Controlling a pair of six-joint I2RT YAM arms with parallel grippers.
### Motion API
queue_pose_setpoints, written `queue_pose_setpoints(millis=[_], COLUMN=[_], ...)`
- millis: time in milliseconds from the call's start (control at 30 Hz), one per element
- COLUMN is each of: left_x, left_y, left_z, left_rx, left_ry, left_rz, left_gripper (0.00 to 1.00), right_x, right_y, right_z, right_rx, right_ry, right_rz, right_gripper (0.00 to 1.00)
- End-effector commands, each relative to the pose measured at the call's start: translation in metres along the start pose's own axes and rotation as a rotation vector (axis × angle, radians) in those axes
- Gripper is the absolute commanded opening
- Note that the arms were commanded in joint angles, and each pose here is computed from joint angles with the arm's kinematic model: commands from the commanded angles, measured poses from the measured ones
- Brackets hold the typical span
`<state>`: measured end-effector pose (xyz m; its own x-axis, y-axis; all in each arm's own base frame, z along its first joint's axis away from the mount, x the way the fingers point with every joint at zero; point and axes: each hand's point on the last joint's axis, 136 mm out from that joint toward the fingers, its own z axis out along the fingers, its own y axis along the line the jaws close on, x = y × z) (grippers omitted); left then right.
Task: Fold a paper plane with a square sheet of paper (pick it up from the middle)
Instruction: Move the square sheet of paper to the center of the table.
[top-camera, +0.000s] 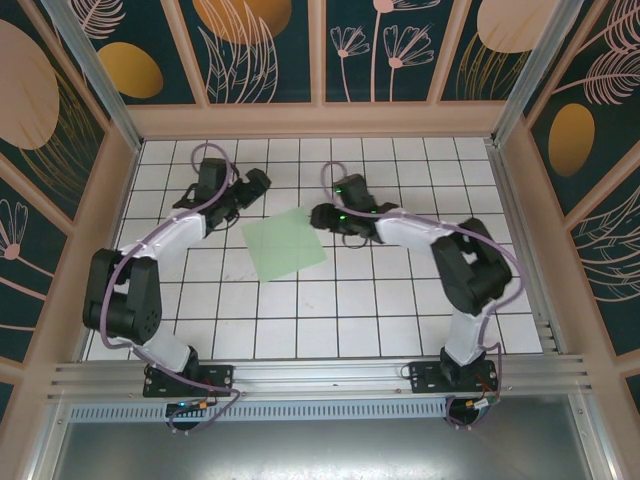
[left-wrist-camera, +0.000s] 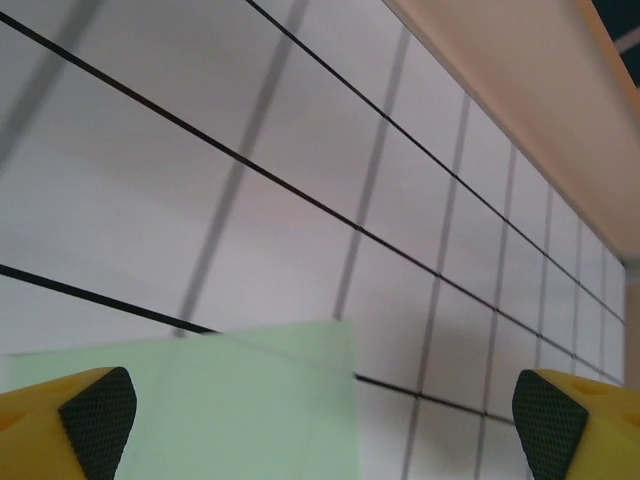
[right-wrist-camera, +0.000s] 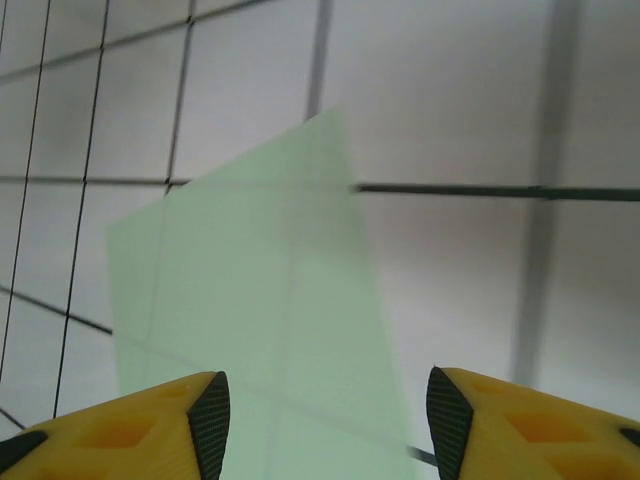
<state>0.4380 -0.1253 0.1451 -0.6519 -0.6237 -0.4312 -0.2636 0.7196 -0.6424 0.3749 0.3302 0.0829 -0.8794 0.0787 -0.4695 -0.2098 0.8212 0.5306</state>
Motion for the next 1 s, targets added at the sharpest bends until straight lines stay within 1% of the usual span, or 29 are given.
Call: queue_pose_setpoints(millis=[0,67,167,233,333,467,600,633,700,767,867,933,967], left_x=[-0.002,-0.008,-0.009,-0.009,-0.006,-0.003,0.0,0.001,0.003,0.005,0.008,0.009,0.015], left_y=[0.028,0.034,0.039,0.041,0.043,0.045,0.045,0.045,0.047,0.049,0.05,0.048,0.055], left_z=[-0.012,-0.017,-0.019,-0.018,-0.015,-0.009,-0.005,-0.005,-0.004,-0.002,0.0,0.001,0.001], left_rx=[-0.115,-0.135,-0.144,-0.149,-0.15,-0.146,-0.137,-0.138,-0.14,-0.142,-0.134,-0.12,-0.131], left_ry=[-0.025,-0.045,-0.051,-0.048,-0.038,-0.021,-0.002,-0.001,0.004,0.007,0.019,0.019,0.034], left_rz=[0.033,0.033,0.032,0.029,0.027,0.025,0.046,0.049,0.053,0.052,0.047,0.042,0.039], left_gripper=[0.99,0.99,0.99,0.99,0.99,0.98,0.98,0.99,0.98,0.99,0.98,0.98,0.98], right_x=[0.02,0.03,0.043,0.052,0.064,0.085,0.112,0.115,0.109,0.093,0.062,0.05,0.046], right_y=[0.027,0.035,0.036,0.028,0.01,-0.035,-0.104,-0.121,-0.137,-0.129,-0.095,-0.074,-0.072], right_z=[0.029,0.046,0.063,0.069,0.066,0.044,0.002,-0.008,-0.022,-0.031,-0.04,-0.043,-0.045], right_rx=[-0.02,-0.013,0.018,0.048,0.111,0.211,0.343,0.385,0.421,0.41,0.379,0.362,0.383], right_ry=[0.082,0.122,0.166,0.195,0.231,0.289,0.34,0.348,0.34,0.304,0.24,0.222,0.213], right_rz=[-0.013,-0.028,-0.038,-0.037,-0.054,-0.102,-0.208,-0.213,-0.205,-0.204,-0.204,-0.203,-0.211], right_gripper=[0.58,0.58,0.58,0.58,0.59,0.59,0.57,0.57,0.57,0.58,0.62,0.66,0.69])
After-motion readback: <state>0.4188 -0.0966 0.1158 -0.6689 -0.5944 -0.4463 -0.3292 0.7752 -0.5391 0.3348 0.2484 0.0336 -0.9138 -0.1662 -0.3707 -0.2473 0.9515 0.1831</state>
